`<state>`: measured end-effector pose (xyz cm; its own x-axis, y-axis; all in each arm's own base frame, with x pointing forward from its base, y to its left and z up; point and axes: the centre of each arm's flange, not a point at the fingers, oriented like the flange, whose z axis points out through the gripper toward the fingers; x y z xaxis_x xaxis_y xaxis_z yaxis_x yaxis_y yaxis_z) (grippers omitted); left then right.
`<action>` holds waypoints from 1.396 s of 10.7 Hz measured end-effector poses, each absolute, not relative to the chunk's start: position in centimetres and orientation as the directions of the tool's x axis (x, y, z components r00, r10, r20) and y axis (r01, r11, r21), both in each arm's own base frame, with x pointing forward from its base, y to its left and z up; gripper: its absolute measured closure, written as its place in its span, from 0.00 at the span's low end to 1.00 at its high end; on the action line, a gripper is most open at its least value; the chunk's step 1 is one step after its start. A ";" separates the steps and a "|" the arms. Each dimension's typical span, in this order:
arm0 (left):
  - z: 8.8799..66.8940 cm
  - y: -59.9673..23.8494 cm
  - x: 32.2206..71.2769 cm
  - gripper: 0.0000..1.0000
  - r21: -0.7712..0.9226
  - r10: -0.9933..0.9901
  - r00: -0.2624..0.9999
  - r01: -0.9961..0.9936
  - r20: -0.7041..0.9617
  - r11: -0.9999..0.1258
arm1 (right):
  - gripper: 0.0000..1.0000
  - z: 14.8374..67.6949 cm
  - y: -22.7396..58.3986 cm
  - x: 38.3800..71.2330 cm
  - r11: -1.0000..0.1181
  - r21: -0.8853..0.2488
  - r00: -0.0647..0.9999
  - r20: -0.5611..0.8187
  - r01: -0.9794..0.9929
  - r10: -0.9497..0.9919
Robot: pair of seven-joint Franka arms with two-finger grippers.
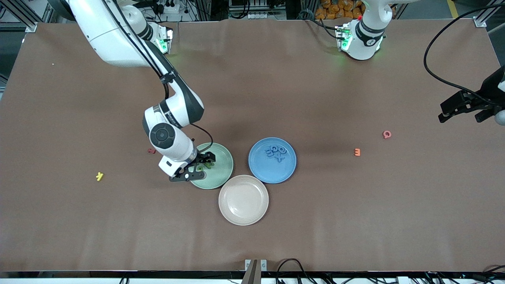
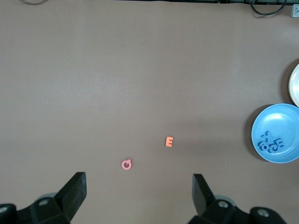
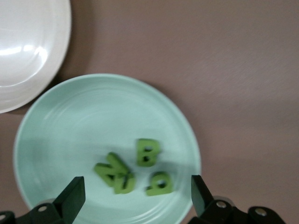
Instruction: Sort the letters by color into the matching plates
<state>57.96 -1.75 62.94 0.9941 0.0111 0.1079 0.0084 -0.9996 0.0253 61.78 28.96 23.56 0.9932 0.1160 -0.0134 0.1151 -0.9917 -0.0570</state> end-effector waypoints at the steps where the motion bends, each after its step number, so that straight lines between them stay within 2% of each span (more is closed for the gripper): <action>1: 62.9 -1.8 58.0 0.00 0.025 0.011 0.994 0.008 0.108 -1.000 | 0.00 23.7 27.3 62.7 -0.988 -0.041 0.989 -0.001 0.150 0.151; 5: 63.0 -1.9 58.0 0.00 0.025 0.009 0.994 0.006 0.110 -1.000 | 0.00 25.9 17.6 66.6 -0.977 0.015 0.977 0.034 0.212 0.213; 8: 63.6 -2.2 57.9 0.00 0.027 0.002 0.993 -0.001 0.121 -1.000 | 0.00 28.5 8.1 69.1 -0.983 0.030 0.980 0.074 0.182 0.183; 12: 63.8 -2.5 57.8 0.00 0.028 -0.001 0.992 -0.005 0.124 -1.000 | 0.00 30.9 -2.7 69.4 -0.992 0.042 0.989 0.082 0.119 0.123; 15: 64.0 -2.6 57.8 0.00 0.028 -0.004 0.992 -0.007 0.128 -1.000 | 0.00 32.8 -6.0 69.0 -0.996 0.043 0.994 0.082 0.074 0.077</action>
